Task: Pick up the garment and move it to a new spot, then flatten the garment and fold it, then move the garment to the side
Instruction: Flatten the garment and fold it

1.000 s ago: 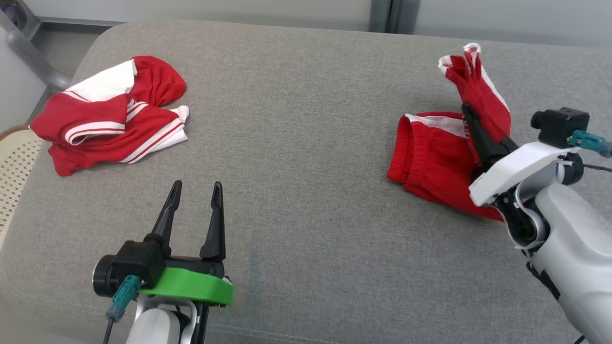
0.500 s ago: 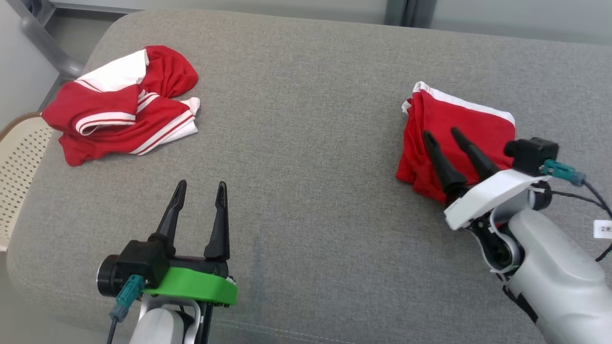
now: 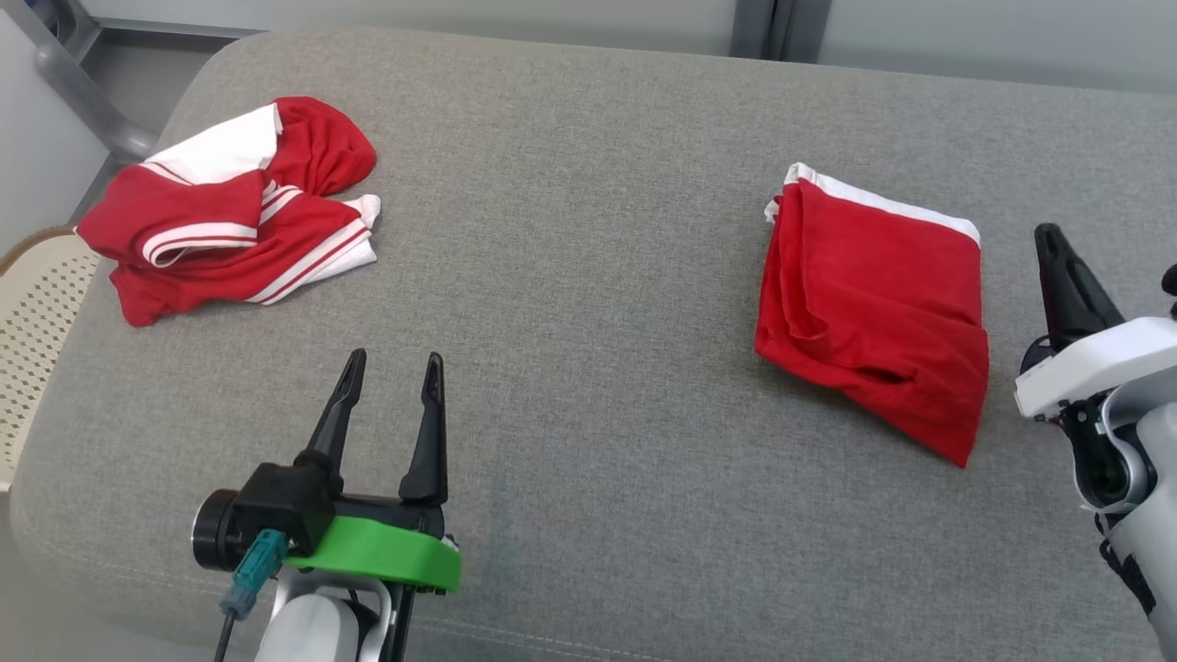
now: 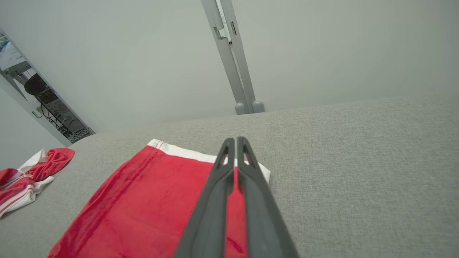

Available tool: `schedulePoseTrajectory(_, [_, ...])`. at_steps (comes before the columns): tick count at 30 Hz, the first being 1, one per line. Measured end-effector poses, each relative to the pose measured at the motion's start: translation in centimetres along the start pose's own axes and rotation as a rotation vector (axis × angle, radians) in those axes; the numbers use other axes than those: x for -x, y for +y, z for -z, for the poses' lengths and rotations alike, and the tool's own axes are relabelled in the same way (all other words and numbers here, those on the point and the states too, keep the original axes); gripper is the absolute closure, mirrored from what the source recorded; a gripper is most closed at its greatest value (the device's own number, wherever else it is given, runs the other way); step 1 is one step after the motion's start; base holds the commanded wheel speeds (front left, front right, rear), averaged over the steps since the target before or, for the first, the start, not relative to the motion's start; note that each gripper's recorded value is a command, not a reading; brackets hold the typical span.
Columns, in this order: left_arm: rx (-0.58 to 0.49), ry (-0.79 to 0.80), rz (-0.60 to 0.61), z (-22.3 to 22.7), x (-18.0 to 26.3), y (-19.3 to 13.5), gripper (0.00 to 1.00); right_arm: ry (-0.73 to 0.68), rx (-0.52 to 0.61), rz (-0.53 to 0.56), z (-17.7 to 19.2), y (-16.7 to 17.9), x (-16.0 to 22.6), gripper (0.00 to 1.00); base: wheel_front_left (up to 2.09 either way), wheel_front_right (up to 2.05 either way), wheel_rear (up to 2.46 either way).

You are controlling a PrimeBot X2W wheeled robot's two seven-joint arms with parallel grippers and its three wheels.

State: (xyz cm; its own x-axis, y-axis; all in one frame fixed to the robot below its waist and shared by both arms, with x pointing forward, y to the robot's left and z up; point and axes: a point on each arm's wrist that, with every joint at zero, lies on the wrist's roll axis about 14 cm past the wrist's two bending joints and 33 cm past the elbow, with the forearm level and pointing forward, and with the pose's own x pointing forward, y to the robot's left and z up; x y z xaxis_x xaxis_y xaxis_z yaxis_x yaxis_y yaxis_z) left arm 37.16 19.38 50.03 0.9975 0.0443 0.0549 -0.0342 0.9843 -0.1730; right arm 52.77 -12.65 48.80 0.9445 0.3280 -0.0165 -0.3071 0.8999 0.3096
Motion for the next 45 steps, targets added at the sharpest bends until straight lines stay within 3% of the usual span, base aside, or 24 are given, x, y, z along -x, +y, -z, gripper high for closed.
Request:
schedulePoseTrajectory(8, [-0.007, 0.014, -0.008, 0.3, 0.2, 0.3, 0.00, 0.130, 0.013, -0.039, 5.2, 2.4, -0.4, 1.00, 0.00, 0.00, 0.00])
schedulePoseTrajectory(14, [-0.013, 0.024, -0.024, 0.6, 0.3, 0.8, 0.00, 0.217, -0.049, -0.165, 9.5, 8.9, -0.7, 1.00, 0.00, 0.00, 0.00])
schedulePoseTrajectory(19, [-0.014, 0.029, -0.040, 0.7, 0.4, 1.2, 0.00, 0.246, -0.096, -0.276, 11.2, 14.2, -0.1, 1.00, 0.00, 0.00, 0.00])
schedulePoseTrajectory(22, [-0.014, 0.028, -0.039, 0.7, 0.3, 1.2, 0.00, 0.244, -0.098, -0.302, 11.2, 15.5, 0.1, 1.00, 0.00, 0.00, 0.00])
schedulePoseTrajectory(27, [-0.015, 0.027, -0.026, 0.8, 0.0, 0.8, 0.00, 0.152, -0.065, -0.285, 8.2, 14.3, -0.7, 1.00, 0.00, 0.00, 0.00])
schedulePoseTrajectory(37, [-0.023, 0.007, 0.015, 0.4, -1.2, -0.2, 0.00, -0.062, 0.076, -0.093, 0.2, 5.1, 1.2, 1.00, 0.00, 0.00, 0.00])
schedulePoseTrajectory(38, [-0.023, 0.004, 0.022, 0.3, -1.3, -0.4, 0.00, -0.076, 0.092, -0.073, -0.4, 4.3, 1.8, 0.86, 0.00, 0.00, 0.00])
schedulePoseTrajectory(39, [-0.024, 0.002, 0.030, 0.3, -1.4, -0.6, 0.00, -0.087, 0.102, -0.058, -0.8, 3.7, 2.3, 0.65, 0.00, 0.00, 0.00])
schedulePoseTrajectory(40, [-0.026, 0.001, 0.039, 0.3, -1.6, -0.9, 0.00, -0.100, 0.114, -0.039, -1.3, 3.0, 2.9, 0.37, 0.00, 0.00, 0.00])
schedulePoseTrajectory(41, [-0.029, -0.001, 0.050, 0.3, -1.7, -1.2, 0.00, -0.109, 0.126, -0.022, -1.7, 2.4, 3.6, 0.00, 0.00, 0.00, 0.00])
schedulePoseTrajectory(45, [-0.035, -0.007, 0.081, 0.2, -2.2, -2.0, 0.00, -0.142, 0.162, 0.038, -3.0, 0.5, 6.1, 0.00, 0.00, 0.00, 0.00])
